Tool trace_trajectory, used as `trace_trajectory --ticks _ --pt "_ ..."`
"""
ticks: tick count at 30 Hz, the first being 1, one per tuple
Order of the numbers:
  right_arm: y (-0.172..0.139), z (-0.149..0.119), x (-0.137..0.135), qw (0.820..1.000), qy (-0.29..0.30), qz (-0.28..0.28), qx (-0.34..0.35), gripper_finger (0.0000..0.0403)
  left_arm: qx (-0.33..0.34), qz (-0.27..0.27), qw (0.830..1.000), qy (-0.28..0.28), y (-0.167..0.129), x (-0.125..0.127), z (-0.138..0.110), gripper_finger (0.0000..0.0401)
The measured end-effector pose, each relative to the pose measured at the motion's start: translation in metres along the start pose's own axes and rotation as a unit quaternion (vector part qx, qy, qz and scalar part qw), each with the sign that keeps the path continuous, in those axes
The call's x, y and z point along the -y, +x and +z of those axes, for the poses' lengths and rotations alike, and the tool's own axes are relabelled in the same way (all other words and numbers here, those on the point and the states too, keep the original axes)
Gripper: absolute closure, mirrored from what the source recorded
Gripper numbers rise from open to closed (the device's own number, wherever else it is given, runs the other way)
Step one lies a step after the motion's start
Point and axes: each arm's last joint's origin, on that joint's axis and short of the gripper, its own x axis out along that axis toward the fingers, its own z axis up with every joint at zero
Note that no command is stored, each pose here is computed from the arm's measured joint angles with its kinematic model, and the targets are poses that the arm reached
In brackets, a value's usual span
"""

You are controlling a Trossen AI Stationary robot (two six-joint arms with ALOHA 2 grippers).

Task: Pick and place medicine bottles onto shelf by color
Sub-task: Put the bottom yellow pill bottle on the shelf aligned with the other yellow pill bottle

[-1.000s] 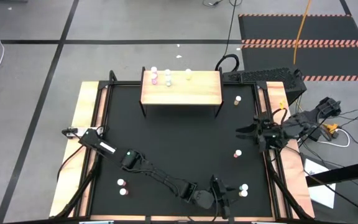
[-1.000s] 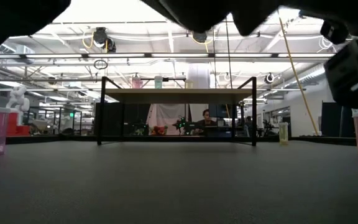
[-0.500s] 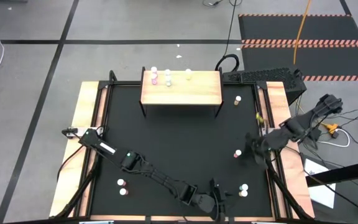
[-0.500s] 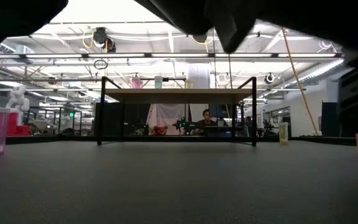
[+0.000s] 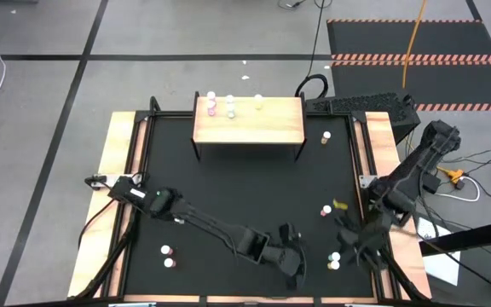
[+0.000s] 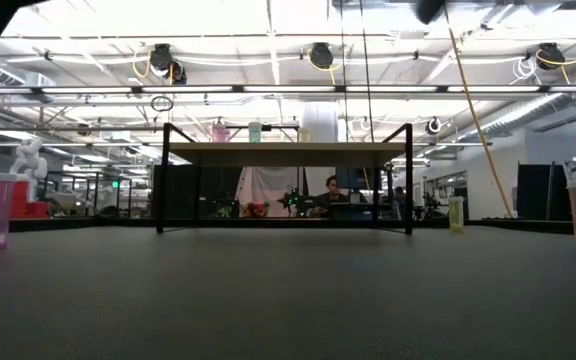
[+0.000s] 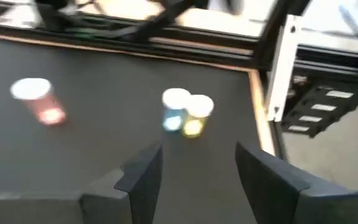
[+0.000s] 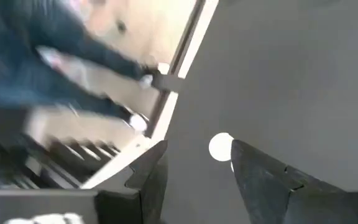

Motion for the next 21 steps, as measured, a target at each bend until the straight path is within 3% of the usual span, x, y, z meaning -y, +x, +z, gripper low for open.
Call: trace_trajectory --ticks 3,6,11,21 --pt "0.012 0.003 -0.013 0.992 -0.112 -0.043 -0.037 0.0234 0.003 0.008 1.0 -0.004 -0.021 -0.01 0.02 0.0199" --pt "0.026 0.002 -0.017 0.978 -0.188 -0.068 -0.058 0.0232 0.003 0.014 1.0 -0.005 -0.038 -0.018 0.034 0.0199" --pt "0.044 0.005 -0.019 0.963 -0.252 -0.072 -0.065 0.0221 -0.022 0.027 0.999 -0.008 -0.058 -0.025 0.042 0.0199" --pt "0.075 0.003 -0.023 0.929 -0.352 -0.066 -0.095 0.018 -0.058 0.035 0.997 -0.04 -0.063 -0.019 0.032 0.0199"
